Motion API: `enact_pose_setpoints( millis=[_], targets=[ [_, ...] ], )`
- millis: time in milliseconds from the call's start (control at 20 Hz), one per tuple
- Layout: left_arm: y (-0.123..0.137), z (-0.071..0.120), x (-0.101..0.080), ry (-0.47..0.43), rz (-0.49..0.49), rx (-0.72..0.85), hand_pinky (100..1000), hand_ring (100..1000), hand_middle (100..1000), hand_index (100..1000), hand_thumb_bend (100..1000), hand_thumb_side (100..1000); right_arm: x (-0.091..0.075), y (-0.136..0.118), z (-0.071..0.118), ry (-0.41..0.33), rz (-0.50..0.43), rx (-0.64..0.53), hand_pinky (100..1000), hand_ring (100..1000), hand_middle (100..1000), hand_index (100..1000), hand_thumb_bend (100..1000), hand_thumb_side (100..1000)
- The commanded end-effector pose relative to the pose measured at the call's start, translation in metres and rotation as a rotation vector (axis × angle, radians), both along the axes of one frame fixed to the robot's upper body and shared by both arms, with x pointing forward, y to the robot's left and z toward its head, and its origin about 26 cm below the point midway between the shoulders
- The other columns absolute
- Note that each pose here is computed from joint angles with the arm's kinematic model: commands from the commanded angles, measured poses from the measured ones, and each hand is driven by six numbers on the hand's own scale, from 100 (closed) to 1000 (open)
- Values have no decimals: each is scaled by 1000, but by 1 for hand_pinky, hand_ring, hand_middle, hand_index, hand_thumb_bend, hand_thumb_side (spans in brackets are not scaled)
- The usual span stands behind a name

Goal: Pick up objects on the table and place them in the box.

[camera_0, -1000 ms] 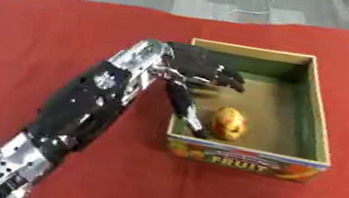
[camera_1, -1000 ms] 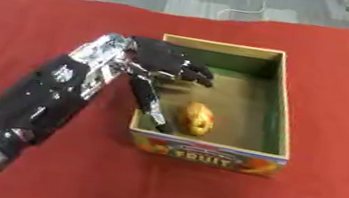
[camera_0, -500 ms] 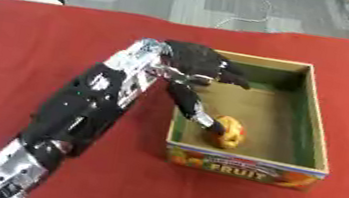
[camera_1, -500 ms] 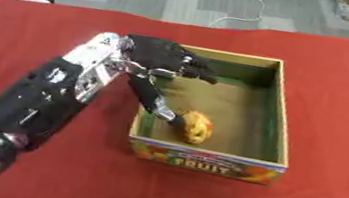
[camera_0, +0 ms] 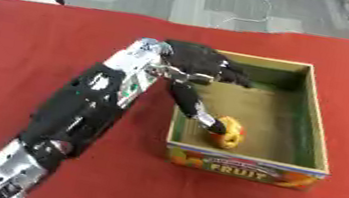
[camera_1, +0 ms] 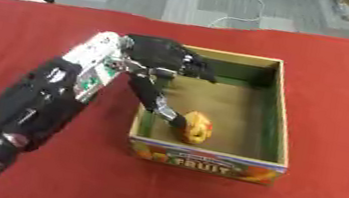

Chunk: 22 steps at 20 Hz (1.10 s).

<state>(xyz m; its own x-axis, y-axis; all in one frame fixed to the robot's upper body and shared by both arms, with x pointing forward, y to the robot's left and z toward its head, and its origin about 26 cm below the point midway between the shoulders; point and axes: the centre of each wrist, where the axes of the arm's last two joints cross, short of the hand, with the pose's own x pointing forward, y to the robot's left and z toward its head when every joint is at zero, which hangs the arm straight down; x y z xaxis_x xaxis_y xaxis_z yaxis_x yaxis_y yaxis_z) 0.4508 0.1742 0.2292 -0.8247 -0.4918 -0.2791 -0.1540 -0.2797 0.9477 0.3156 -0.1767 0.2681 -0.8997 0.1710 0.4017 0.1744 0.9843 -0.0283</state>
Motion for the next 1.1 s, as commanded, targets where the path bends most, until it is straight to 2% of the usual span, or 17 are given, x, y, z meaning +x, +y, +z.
enact_pose_setpoints(
  millis=[50,200,250,350,550,600,850,1050,1100],
  targets=[
    [6,14,-1,-17,-20,57,740,906,908,1000,588,1000,-4,0,7,-32,2,9,859,860,625,816,100,1000],
    [6,14,-1,-16,-20,57,740,906,908,1000,588,1000,-4,0,7,-32,2,9,859,860,625,816,100,1000],
    [5,15,-2,-20,-22,51,724,891,888,1000,491,1000,-4,0,7,-32,1,10,858,859,625,816,100,1000],
    [6,27,-5,-54,-22,-16,715,881,875,1000,433,1000,-4,-1,7,-32,-3,12,858,859,625,816,100,1000],
    [11,42,-16,-111,-34,-136,715,881,875,1000,433,1000,-4,-1,7,-32,-5,13,858,859,625,816,100,1000],
    [11,48,-18,-128,-39,-165,642,816,809,984,205,1000,-4,-3,6,-28,-11,16,857,859,626,816,100,1000],
    [31,79,-37,-237,-23,-392,626,802,793,972,177,1000,-3,-6,4,-23,-32,21,857,859,626,816,100,1000],
    [33,86,-55,-284,-50,-496,626,802,793,972,177,1000,-4,-5,5,-24,-31,19,857,859,626,816,100,1000],
    [33,87,-59,-289,-57,-520,616,787,778,961,148,1000,-4,-5,5,-24,-31,19,857,858,626,816,100,1000]
  ],
)
